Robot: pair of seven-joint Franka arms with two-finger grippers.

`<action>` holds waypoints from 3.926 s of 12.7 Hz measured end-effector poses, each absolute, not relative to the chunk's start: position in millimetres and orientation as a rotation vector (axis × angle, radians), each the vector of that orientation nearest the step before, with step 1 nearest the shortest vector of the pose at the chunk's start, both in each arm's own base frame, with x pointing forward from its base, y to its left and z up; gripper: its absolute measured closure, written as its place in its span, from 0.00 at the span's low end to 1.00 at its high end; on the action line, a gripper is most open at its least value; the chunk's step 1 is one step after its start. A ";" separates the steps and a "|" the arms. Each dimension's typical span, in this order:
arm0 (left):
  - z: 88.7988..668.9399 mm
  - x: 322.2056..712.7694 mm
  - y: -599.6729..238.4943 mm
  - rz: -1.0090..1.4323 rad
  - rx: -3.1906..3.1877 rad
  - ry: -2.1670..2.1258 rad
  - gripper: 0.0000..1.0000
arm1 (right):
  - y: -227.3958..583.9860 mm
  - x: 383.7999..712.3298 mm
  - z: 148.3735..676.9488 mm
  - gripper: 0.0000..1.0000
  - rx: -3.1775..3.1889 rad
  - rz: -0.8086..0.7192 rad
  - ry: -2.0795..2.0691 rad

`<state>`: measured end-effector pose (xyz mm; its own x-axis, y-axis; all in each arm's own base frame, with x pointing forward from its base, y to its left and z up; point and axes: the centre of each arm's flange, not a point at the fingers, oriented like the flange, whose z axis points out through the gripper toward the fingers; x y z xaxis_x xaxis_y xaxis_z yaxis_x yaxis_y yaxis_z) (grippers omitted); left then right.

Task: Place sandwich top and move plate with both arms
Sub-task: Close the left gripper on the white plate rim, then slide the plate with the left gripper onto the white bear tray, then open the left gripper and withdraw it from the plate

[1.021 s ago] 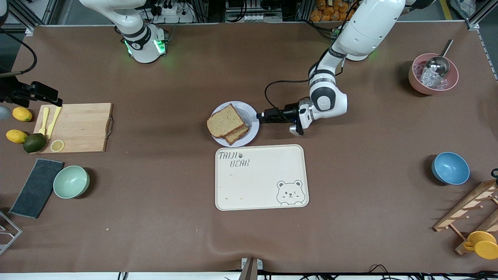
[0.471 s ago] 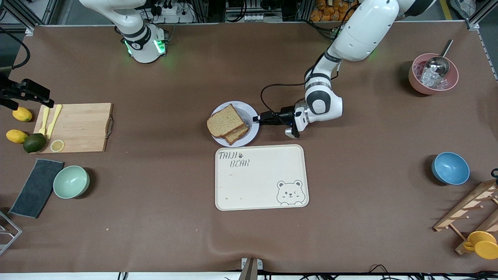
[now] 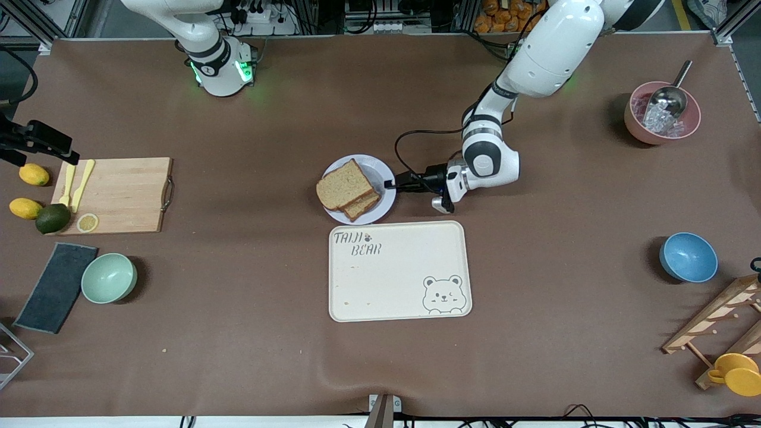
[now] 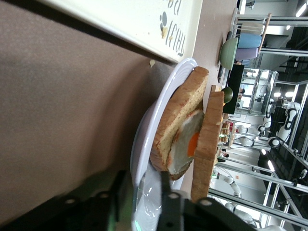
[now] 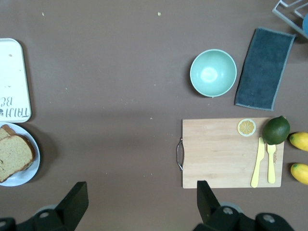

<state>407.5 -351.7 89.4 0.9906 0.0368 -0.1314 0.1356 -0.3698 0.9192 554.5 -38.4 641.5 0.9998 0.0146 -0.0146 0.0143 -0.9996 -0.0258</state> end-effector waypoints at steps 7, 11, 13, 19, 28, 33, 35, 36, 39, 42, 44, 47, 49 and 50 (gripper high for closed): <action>94.3 412.9 -355.6 -0.045 1.931 0.042 0.95 | -37.5 553.5 645.7 0.00 -3.112 0.026 -0.021; 109.5 423.3 -357.5 -0.002 1.923 0.015 0.95 | -39.9 553.5 646.7 0.00 -3.112 0.019 -0.014; 126.0 431.6 -357.8 0.031 1.916 0.002 0.95 | -44.6 553.0 647.3 0.00 -3.112 0.017 0.002; 187.8 468.0 -339.0 0.123 1.858 0.052 0.95 | -54.1 553.8 648.8 0.00 -3.114 -0.009 0.028; 189.1 536.4 -245.2 0.267 1.837 0.232 0.95 | -54.0 555.8 650.4 0.00 -3.115 -0.038 0.028; 139.5 561.3 -206.9 0.281 1.873 0.266 0.95 | -53.9 555.9 650.4 0.00 -3.115 -0.037 0.028; 115.6 560.6 -193.5 0.268 1.903 0.256 0.95 | -53.5 555.9 650.4 0.00 -3.115 -0.037 0.026; 108.4 559.7 -190.3 0.264 1.905 0.263 0.95 | -53.4 555.9 650.4 0.00 -3.115 -0.037 0.026; 101.1 557.3 -190.5 0.251 1.901 0.270 0.95 | -53.4 555.9 650.3 0.00 -3.115 -0.037 0.026; 95.3 553.3 -188.4 0.239 1.906 0.279 0.63 | -53.3 555.9 650.3 0.00 -3.115 -0.037 0.026; 100.9 555.2 -191.1 0.230 1.892 0.271 0.41 | -52.6 555.9 649.8 0.00 -3.115 -0.034 0.024; 113.7 558.9 -190.7 0.201 1.895 0.285 0.10 | -49.9 556.3 649.0 0.00 -3.115 -0.031 0.016; 126.3 562.1 -186.3 0.158 1.910 0.291 0.00 | -48.9 556.3 648.8 0.00 -3.115 -0.029 0.013; 134.7 565.0 -182.0 0.139 1.926 0.284 0.00 | -48.8 556.3 648.7 0.00 -3.115 -0.029 0.013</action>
